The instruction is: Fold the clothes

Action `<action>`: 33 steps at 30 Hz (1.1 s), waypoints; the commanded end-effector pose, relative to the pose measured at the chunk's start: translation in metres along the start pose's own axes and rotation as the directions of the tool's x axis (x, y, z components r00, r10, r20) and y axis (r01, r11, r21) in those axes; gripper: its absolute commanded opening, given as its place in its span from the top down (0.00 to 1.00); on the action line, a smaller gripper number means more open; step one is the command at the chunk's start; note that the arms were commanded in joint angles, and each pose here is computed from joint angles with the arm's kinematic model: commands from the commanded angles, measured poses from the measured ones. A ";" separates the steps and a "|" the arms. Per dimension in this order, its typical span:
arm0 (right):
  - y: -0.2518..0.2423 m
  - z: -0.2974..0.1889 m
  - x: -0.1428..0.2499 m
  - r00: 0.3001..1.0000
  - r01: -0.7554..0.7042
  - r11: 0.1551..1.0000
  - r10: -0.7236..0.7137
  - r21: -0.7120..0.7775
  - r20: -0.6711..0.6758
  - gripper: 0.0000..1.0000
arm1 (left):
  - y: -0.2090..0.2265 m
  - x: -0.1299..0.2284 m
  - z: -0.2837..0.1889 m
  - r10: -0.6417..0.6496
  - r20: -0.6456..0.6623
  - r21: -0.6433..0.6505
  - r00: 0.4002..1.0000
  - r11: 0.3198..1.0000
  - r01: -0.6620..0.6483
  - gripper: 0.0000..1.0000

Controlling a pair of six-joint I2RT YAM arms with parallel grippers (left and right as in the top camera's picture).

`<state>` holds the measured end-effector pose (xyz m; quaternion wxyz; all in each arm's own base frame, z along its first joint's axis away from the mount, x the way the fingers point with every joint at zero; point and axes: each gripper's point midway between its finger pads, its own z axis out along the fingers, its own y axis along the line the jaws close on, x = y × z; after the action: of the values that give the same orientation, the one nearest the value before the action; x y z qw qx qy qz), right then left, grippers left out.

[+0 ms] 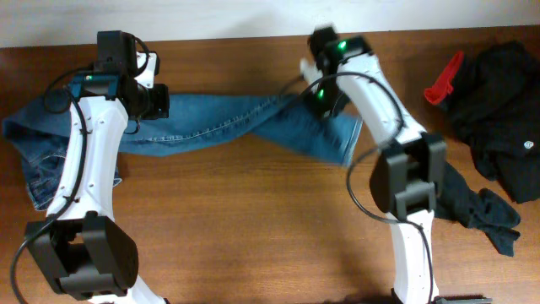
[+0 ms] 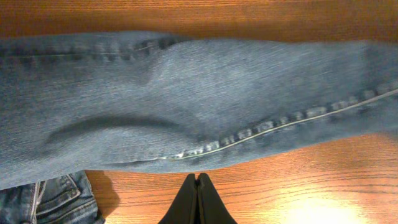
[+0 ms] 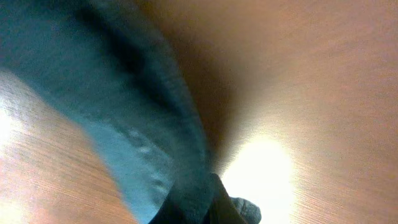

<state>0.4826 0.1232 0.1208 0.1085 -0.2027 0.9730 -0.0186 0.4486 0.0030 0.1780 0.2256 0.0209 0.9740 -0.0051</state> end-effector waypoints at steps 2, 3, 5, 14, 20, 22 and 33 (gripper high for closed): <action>-0.058 -0.130 -0.030 0.955 -0.124 0.955 0.041 0.269 0.294 0.96 | -0.003 0.001 0.002 0.019 -0.005 0.013 1.000 1.000 -0.019 0.98; -0.059 -0.133 -0.029 0.955 -0.124 0.954 0.041 0.271 0.292 0.95 | -0.003 0.001 0.002 0.019 -0.004 0.013 1.000 1.000 -0.019 0.98; -0.057 -0.125 -0.017 0.971 -0.107 0.956 0.042 0.272 0.236 0.91 | -0.003 0.002 0.002 0.019 -0.007 0.013 1.000 1.000 -0.019 0.98; -0.070 -0.115 0.024 0.995 -0.094 0.924 0.076 0.371 0.064 0.79 | -0.003 0.003 0.002 0.018 -0.014 0.013 1.000 1.000 -0.018 0.79; -0.095 -0.128 0.033 0.995 -0.095 0.847 0.088 0.524 0.038 0.83 | -0.003 0.006 0.002 0.018 -0.022 0.014 1.000 1.000 -0.018 0.70; -0.121 -0.147 0.023 0.990 -0.142 0.739 0.099 0.658 0.102 0.90 | -0.003 0.005 0.002 0.018 -0.019 0.014 1.000 1.000 -0.018 0.70; -0.127 -0.154 0.009 0.978 -0.200 0.706 0.104 0.679 0.180 0.54 | -0.003 0.004 0.002 0.018 -0.017 0.013 1.000 1.000 -0.018 0.61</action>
<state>0.4925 0.0144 0.2626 0.2260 -0.0933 0.9105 -0.3334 0.4461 0.0029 0.1769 0.2202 0.0250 0.9751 -0.0046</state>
